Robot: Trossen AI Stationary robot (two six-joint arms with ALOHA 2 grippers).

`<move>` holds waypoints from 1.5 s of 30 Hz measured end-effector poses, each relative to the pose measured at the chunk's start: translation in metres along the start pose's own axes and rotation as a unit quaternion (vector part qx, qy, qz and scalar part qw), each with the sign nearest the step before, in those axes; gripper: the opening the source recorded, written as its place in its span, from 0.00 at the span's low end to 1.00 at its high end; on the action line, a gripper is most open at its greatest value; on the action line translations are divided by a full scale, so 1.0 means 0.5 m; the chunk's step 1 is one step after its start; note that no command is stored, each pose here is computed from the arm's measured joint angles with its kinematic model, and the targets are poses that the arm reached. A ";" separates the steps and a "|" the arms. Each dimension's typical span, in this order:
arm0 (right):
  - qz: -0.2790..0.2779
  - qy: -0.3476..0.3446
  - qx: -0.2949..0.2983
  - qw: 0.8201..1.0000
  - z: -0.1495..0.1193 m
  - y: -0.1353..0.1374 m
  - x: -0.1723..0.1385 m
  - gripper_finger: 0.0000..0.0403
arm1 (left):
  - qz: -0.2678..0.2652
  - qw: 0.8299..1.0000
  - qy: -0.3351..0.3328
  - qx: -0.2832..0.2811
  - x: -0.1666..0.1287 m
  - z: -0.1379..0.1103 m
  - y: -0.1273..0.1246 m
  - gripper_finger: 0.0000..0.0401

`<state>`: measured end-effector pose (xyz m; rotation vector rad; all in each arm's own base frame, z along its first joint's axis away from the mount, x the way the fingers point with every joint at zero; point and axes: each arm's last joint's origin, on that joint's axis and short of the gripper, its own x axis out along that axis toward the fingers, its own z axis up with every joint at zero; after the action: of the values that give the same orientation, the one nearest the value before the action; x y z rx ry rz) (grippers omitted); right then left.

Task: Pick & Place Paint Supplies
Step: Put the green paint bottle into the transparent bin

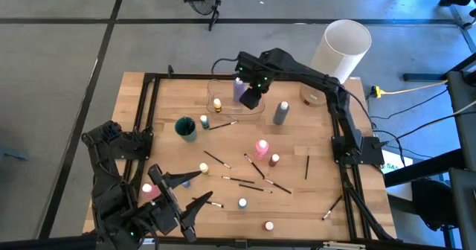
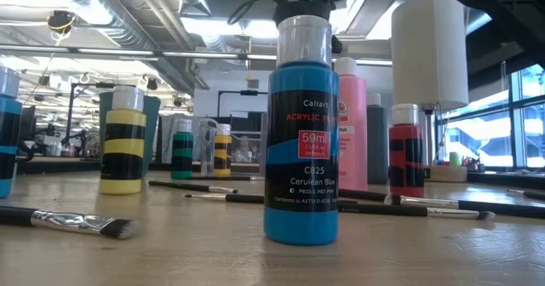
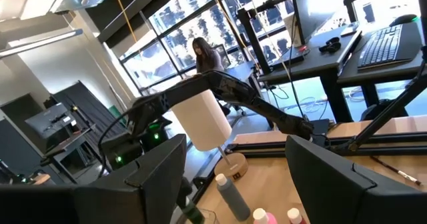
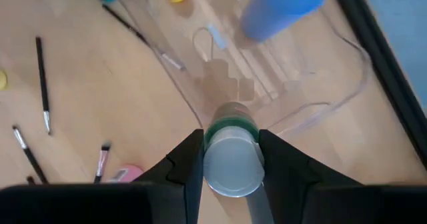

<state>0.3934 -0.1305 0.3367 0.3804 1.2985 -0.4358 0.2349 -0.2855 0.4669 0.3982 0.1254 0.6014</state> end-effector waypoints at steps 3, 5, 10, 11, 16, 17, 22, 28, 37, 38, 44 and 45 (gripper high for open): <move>0.000 0.007 -0.025 1.000 0.005 0.009 0.018 0.30 | 0.000 1.000 0.000 -0.003 0.000 -0.004 0.000 0.63; 0.001 0.006 -0.029 1.000 0.010 0.010 0.026 0.30 | 0.000 1.000 0.000 -0.005 0.000 -0.006 -0.001 0.63; -0.002 0.004 -0.029 1.000 0.019 0.011 0.044 0.30 | 0.000 1.000 0.000 -0.006 0.000 -0.009 -0.001 0.63; -0.003 0.004 -0.029 1.000 0.019 0.012 0.046 0.30 | 0.000 1.000 0.000 -0.007 0.000 -0.009 -0.001 0.63; -0.009 0.009 -0.029 0.999 0.019 0.018 0.056 0.30 | 0.000 1.000 0.000 0.000 -0.001 -0.011 -0.001 0.63; -0.008 0.009 -0.029 0.999 0.019 0.021 0.059 0.30 | 0.000 1.000 0.000 -0.001 -0.001 -0.011 -0.001 0.63; -0.008 0.008 -0.030 0.999 0.024 0.036 0.077 0.30 | 0.000 1.000 0.000 -0.007 -0.001 -0.011 -0.001 0.63; -0.026 0.010 -0.018 0.999 0.028 0.043 0.095 0.30 | 0.000 1.000 0.000 -0.007 -0.001 -0.011 -0.001 0.63; -0.034 0.002 0.000 0.999 0.027 0.053 0.102 0.30 | 0.000 1.000 0.000 -0.006 -0.001 -0.011 -0.001 0.63; -0.034 0.002 0.000 0.999 0.027 0.054 0.102 0.30 | 0.000 1.000 0.000 -0.006 0.000 -0.011 -0.001 0.63; -0.034 0.002 -0.015 0.999 0.025 0.063 0.102 0.30 | 0.004 1.000 0.002 -0.006 0.006 -0.011 0.000 0.63; -0.033 0.002 -0.016 0.999 0.025 0.064 0.102 0.30 | 0.005 1.000 0.002 -0.006 0.007 -0.011 0.000 0.63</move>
<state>0.4306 -0.1139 0.2909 0.3120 1.3229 -0.4706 0.2367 -0.2817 0.4617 0.3857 0.1235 0.6120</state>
